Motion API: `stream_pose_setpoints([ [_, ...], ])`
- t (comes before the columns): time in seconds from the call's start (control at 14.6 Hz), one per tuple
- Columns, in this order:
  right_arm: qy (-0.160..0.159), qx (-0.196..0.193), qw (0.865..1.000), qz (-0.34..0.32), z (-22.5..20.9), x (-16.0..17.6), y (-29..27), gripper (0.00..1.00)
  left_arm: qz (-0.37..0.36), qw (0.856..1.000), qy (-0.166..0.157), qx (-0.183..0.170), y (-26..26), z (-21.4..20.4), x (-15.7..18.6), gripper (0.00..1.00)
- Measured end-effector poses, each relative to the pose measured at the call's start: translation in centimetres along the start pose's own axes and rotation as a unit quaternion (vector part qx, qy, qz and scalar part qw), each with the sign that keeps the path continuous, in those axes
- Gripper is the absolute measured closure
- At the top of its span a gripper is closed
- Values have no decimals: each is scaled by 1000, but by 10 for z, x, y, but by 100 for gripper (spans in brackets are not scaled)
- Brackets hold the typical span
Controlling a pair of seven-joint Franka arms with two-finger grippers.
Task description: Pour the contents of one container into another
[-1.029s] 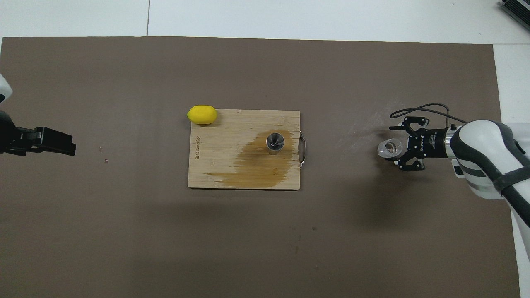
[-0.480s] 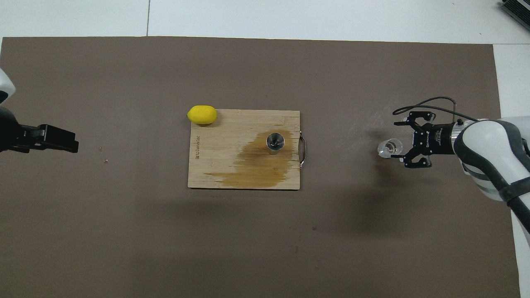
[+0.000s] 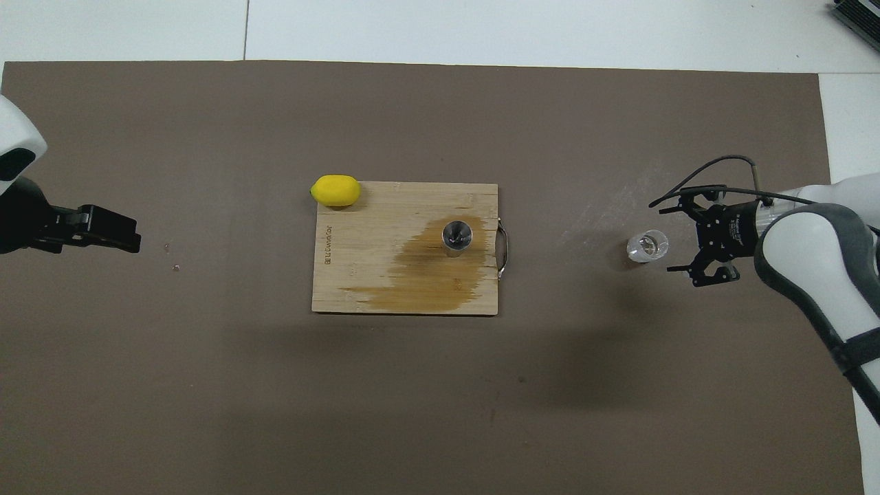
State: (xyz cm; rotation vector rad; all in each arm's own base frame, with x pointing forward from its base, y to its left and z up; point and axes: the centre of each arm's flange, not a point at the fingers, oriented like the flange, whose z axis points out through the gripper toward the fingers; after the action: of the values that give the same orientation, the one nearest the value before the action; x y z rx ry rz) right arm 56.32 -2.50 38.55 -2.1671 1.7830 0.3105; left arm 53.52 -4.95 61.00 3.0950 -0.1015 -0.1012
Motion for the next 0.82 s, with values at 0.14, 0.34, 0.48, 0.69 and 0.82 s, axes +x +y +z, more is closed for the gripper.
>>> stream_pose_setpoints([
  [0.14, 30, -28, 995, -96, -9, -36, 0, 0, -1, 1000, 1, 0, -1, -1, 0, 0],
  [0.34, 43, -65, 957, -278, -13, -83, 3, 0, 0, 1000, 1, 0, 0, -1, 0, 0],
  [0.48, 61, -92, 914, -391, -16, -96, 5, 0, -1, 1000, 5, 0, 0, -4, -1, 0],
  [0.69, 99, -138, 854, -491, -48, -105, -1, 0, -2, 1000, 18, 1, -1, -18, -9, 0],
  [0.82, 116, -141, 838, -514, -91, -116, -12, 0, -2, 1000, 22, 2, -1, -22, -12, 0],
])
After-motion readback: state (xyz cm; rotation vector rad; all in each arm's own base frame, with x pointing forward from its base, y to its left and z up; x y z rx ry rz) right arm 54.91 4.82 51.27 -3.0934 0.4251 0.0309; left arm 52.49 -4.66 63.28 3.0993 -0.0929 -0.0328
